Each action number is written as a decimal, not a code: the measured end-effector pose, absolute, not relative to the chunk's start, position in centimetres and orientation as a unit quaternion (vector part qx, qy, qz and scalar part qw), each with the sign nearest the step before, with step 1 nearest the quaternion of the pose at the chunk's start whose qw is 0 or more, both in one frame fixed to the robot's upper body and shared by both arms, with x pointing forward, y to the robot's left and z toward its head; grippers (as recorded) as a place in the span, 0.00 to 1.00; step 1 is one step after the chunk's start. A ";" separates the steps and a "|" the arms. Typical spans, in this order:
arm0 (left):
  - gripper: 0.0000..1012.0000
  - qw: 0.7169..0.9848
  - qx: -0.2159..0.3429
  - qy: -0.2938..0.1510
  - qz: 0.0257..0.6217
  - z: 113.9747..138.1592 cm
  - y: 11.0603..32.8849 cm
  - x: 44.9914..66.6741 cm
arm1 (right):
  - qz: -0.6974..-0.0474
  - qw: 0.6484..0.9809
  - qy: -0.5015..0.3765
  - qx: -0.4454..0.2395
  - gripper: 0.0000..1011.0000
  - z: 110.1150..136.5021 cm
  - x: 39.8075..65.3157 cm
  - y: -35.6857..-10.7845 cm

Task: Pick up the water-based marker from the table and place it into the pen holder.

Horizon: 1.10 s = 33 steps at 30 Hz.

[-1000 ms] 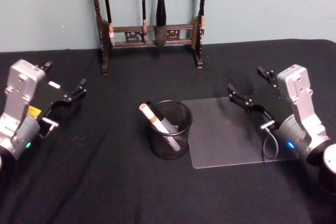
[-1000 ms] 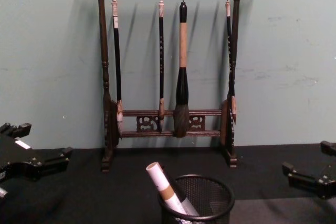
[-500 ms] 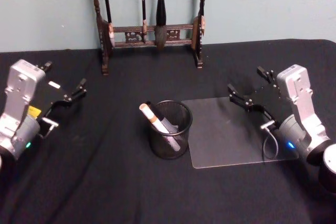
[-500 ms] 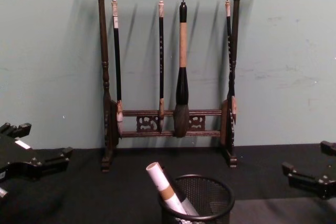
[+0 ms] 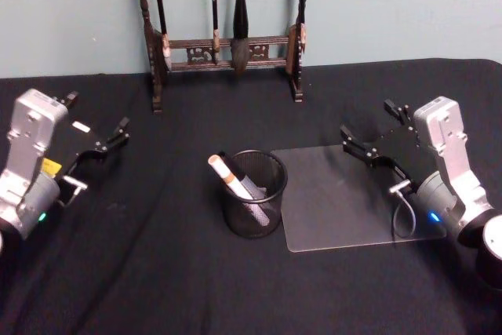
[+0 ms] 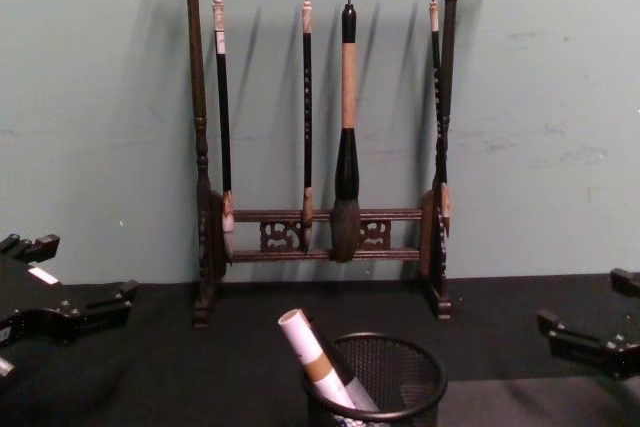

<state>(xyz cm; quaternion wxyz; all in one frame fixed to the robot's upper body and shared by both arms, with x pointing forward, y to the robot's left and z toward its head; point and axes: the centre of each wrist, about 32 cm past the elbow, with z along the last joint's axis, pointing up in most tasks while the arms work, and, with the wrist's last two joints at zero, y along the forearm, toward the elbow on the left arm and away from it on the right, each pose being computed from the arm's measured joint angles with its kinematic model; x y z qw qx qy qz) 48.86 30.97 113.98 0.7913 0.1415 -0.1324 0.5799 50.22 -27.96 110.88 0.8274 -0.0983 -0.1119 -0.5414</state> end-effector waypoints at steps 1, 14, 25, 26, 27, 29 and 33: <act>0.99 0.791 0.141 -0.132 0.580 114.0 31.0 48.9 | -0.541 0.827 -0.112 -0.098 0.99 110.9 50.2 -28.0; 0.99 0.791 0.141 -0.132 0.580 114.0 31.0 48.9 | -0.541 0.827 -0.112 -0.098 0.99 110.9 50.2 -28.0; 0.99 0.791 0.141 -0.132 0.580 114.0 31.0 48.9 | -0.541 0.827 -0.112 -0.098 0.99 110.9 50.2 -28.0; 0.99 0.791 0.141 -0.132 0.580 114.0 31.0 48.9 | -0.541 0.827 -0.112 -0.098 0.99 110.9 50.2 -28.0; 0.99 0.791 0.141 -0.132 0.580 114.0 31.0 48.9 | -0.541 0.827 -0.112 -0.098 0.99 110.9 50.2 -28.0; 0.99 0.791 0.141 -0.132 0.580 114.0 31.0 48.9 | -0.541 0.827 -0.112 -0.098 0.99 110.9 50.2 -28.0; 0.99 0.791 0.141 -0.132 0.580 114.0 31.0 48.9 | -0.541 0.827 -0.112 -0.098 0.99 110.9 50.2 -28.0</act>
